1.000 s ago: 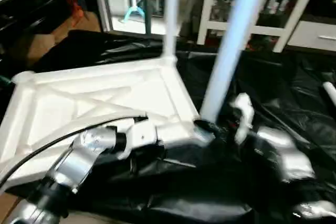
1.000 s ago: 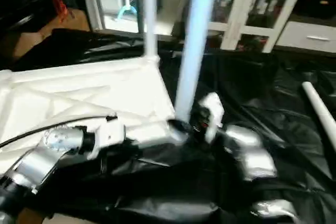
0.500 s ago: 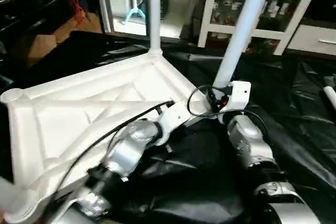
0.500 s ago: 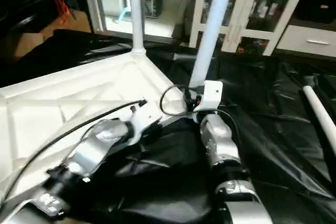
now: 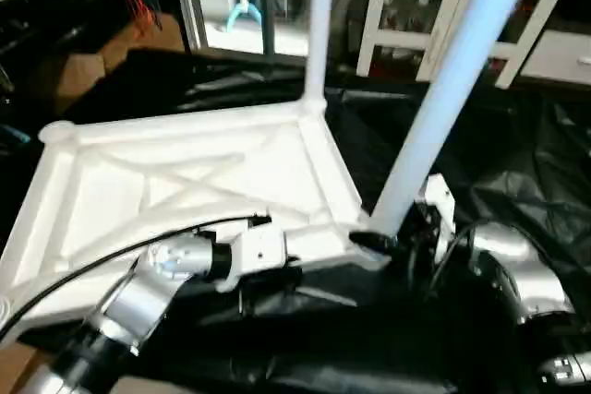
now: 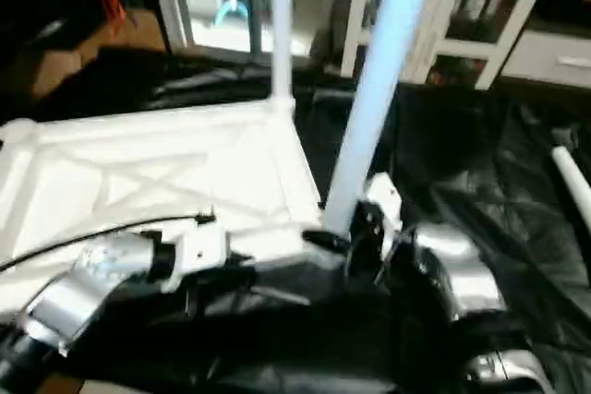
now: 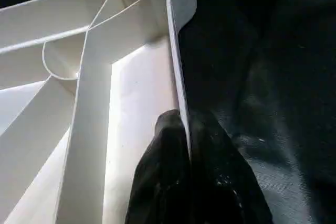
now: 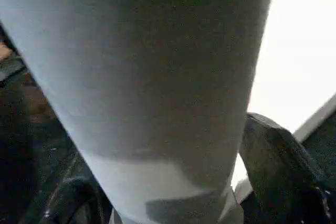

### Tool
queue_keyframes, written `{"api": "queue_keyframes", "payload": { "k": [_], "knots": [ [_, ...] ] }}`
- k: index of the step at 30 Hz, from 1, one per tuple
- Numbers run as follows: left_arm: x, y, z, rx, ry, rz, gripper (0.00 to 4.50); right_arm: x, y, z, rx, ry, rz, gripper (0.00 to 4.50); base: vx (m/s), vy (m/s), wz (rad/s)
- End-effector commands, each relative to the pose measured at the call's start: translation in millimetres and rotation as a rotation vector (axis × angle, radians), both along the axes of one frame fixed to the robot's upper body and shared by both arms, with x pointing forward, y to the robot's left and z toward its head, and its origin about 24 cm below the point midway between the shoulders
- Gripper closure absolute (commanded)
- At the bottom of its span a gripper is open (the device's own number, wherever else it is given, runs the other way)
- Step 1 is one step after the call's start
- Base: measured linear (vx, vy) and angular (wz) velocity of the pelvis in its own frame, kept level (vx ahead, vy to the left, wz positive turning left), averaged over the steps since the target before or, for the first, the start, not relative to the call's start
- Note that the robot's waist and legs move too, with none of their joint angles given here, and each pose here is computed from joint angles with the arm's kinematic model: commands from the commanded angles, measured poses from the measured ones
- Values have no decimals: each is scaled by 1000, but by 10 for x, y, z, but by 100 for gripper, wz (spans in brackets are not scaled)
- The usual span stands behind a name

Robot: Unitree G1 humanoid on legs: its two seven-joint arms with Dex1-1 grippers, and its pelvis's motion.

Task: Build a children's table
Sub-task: Rotate leg to tighten

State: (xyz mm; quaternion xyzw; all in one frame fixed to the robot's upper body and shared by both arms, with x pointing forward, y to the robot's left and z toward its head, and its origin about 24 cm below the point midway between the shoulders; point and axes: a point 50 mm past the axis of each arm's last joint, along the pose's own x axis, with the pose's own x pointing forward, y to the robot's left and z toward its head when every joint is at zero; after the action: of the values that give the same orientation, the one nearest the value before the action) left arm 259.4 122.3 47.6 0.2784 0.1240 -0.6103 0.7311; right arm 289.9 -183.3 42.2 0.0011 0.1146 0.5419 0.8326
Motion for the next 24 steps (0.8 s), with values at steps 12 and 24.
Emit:
{"api": "queue_keyframes", "payload": {
  "k": [12, 24],
  "knots": [
    [-91, 69, -146, 62, 59, -61, 450, 38, -89, 59, 101, -2, -143, 202, 0, 0, 0],
    [106, -224, -284, 139, 73, 187, 450, 299, 150, -453, -71, 146, -813, 224, 0, 0, 0]
  ]
}}
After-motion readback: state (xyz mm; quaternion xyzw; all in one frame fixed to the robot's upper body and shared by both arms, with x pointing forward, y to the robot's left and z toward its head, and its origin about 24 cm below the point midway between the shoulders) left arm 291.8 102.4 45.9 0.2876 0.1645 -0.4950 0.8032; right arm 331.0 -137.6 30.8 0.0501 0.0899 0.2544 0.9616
